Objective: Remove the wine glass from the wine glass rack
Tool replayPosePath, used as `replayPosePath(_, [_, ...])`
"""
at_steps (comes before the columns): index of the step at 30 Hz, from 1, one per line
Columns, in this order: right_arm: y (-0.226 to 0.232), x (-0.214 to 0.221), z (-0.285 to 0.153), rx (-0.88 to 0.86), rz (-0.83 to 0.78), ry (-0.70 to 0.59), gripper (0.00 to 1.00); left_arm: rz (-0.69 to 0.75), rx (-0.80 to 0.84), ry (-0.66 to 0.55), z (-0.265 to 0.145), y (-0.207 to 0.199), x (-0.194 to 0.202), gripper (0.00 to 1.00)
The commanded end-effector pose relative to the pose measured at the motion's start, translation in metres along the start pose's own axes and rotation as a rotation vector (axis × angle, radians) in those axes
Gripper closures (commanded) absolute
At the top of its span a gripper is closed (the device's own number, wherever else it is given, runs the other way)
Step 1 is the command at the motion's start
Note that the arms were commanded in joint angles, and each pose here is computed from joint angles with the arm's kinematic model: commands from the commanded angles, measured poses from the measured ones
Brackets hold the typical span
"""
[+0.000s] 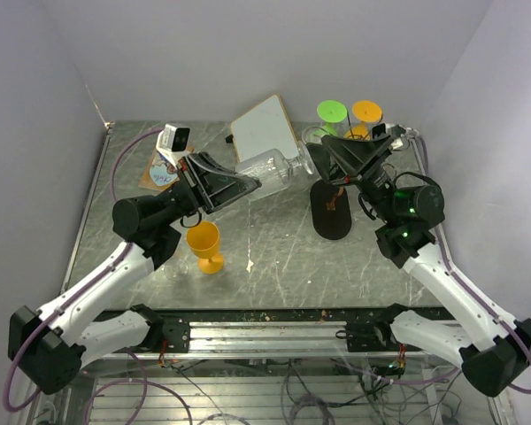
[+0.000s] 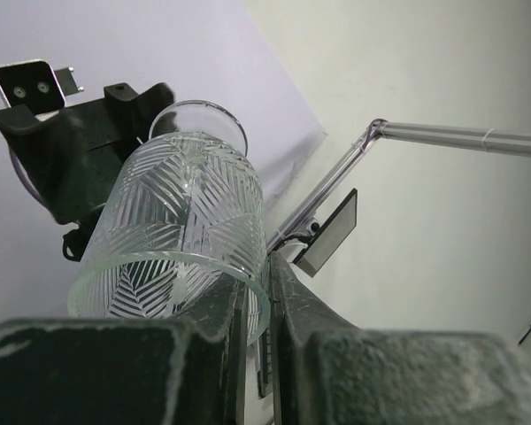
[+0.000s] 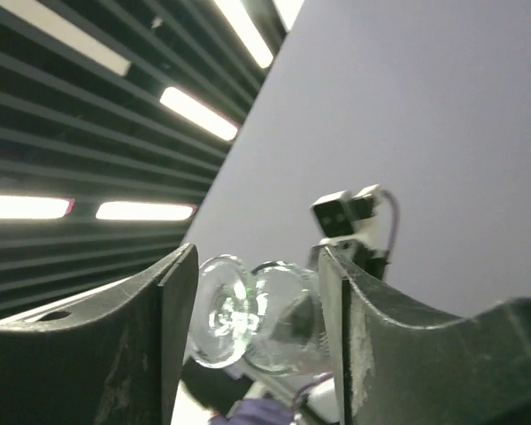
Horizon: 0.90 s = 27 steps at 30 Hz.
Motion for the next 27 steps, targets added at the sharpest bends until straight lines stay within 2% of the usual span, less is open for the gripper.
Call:
replayPosePath(1, [-0.014, -0.006, -0.011, 0.165, -0.198, -0.094, 0.41, 0.073, -0.013, -0.028, -0.002, -0.016, 0.004, 0.93])
replayPosePath(7, [-0.007, -0.021, -0.030, 0.366, -0.429, -0.213, 0.32, 0.082, -0.247, -0.088, -0.016, 0.001, 0.006, 0.93])
replayPosePath(10, [0.001, -0.029, -0.041, 0.422, -0.543, -0.269, 0.28, 0.067, -0.409, -0.100, -0.021, 0.016, 0.006, 0.93])
replayPosePath(15, [0.041, -0.046, -0.057, 0.442, -0.689, -0.396, 0.26, 0.038, -0.697, -0.100, -0.032, 0.048, 0.009, 0.93])
replayPosePath(22, [0.054, -0.059, -0.081, 0.524, -0.790, -0.537, 0.24, 0.000, -0.988, -0.001, -0.038, 0.090, 0.023, 0.93])
replayPosePath(27, [0.062, -0.061, -0.088, 0.535, -0.814, -0.565, 0.24, 0.029, -1.375, 0.111, -0.055, 0.128, 0.031, 0.93])
Point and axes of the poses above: each gripper's point midway between its finger pads, its own z axis out along the fingers, its own y axis along the line the jaws close on, x = y × z, the point moved 9 cm from there along -z, back along the fingers, and after that the axes turned 11 degrees about -z, right-handed, at the moved point
